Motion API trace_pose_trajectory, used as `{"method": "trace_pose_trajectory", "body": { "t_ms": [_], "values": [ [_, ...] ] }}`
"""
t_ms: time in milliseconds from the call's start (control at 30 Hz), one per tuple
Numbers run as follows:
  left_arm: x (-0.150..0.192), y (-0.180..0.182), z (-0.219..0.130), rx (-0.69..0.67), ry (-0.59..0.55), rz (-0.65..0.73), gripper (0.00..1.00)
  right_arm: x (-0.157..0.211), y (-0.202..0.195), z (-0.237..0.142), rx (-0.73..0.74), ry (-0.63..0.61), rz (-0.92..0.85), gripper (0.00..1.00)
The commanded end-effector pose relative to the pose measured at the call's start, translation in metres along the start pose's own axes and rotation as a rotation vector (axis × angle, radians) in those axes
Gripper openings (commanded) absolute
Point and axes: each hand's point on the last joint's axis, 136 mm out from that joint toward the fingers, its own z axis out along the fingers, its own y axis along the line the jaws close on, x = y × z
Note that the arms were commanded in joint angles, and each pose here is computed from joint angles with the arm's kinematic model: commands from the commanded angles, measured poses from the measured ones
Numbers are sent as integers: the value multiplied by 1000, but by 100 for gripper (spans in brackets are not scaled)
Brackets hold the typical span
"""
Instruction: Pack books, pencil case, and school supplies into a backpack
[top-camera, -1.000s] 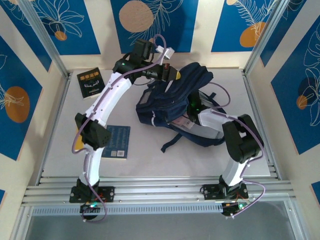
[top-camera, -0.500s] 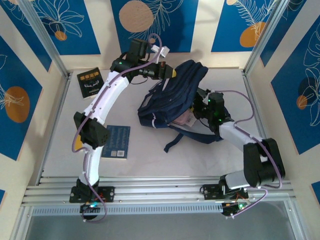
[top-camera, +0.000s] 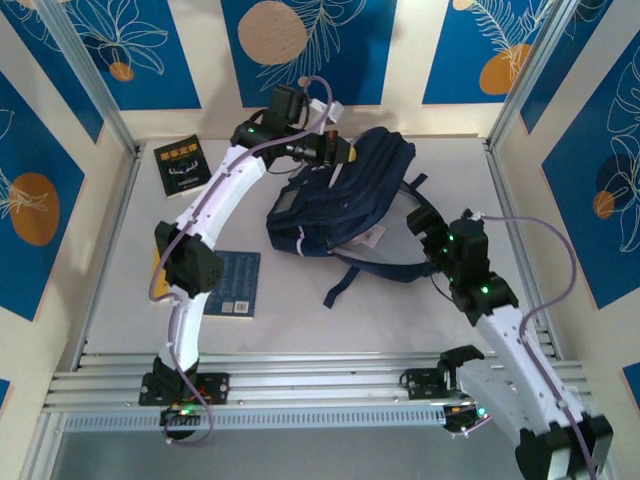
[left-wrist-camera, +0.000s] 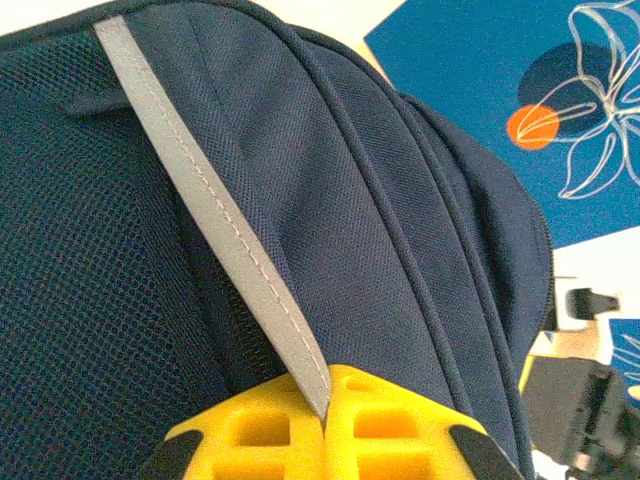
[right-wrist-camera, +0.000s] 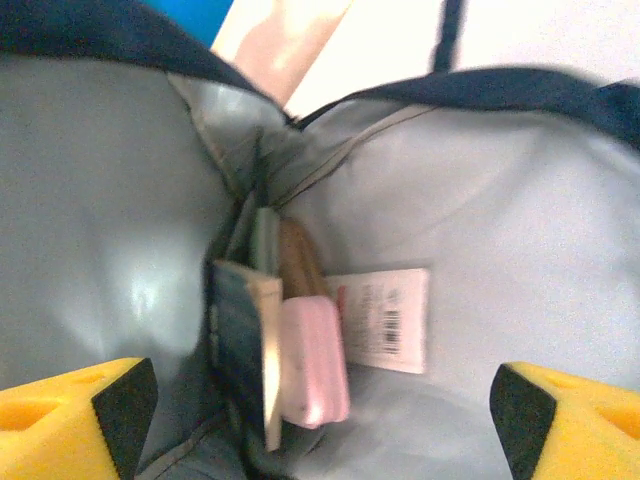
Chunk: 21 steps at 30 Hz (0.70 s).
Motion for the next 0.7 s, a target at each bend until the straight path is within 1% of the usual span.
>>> {"method": "trace_pose_trajectory", "body": {
  "t_ms": [0,67,133,233,267,367,433,500,533,600,667],
  "values": [
    [17,2,34,-14,45,20,11,-10,-41,-23,176,-93,-6,87],
    [28,6,49,-26,72,1,26,-15,-32,-31,147,-101,-10,87],
    [31,7,52,-46,78,-12,37,-15,-22,-35,119,-87,-29,87],
    [26,-1,36,-79,38,1,44,-11,-5,-38,62,-57,-76,87],
    [23,-6,26,-90,16,14,47,-9,0,-38,43,-45,-92,87],
    [22,-17,-8,-140,-45,41,52,4,15,-34,-22,9,-156,87],
    [26,-15,-35,-186,-86,43,56,15,21,-30,-35,47,-192,87],
    [36,2,-64,-267,-125,16,60,28,32,-25,-71,90,-252,87],
    [44,18,-82,-332,-144,-17,63,36,37,-22,-79,113,-278,87],
    [66,59,-111,-459,-164,-112,69,52,46,-17,-100,156,-327,87],
    [98,108,-140,-566,-172,-253,71,71,57,-12,-130,200,-391,87]
  ]
}}
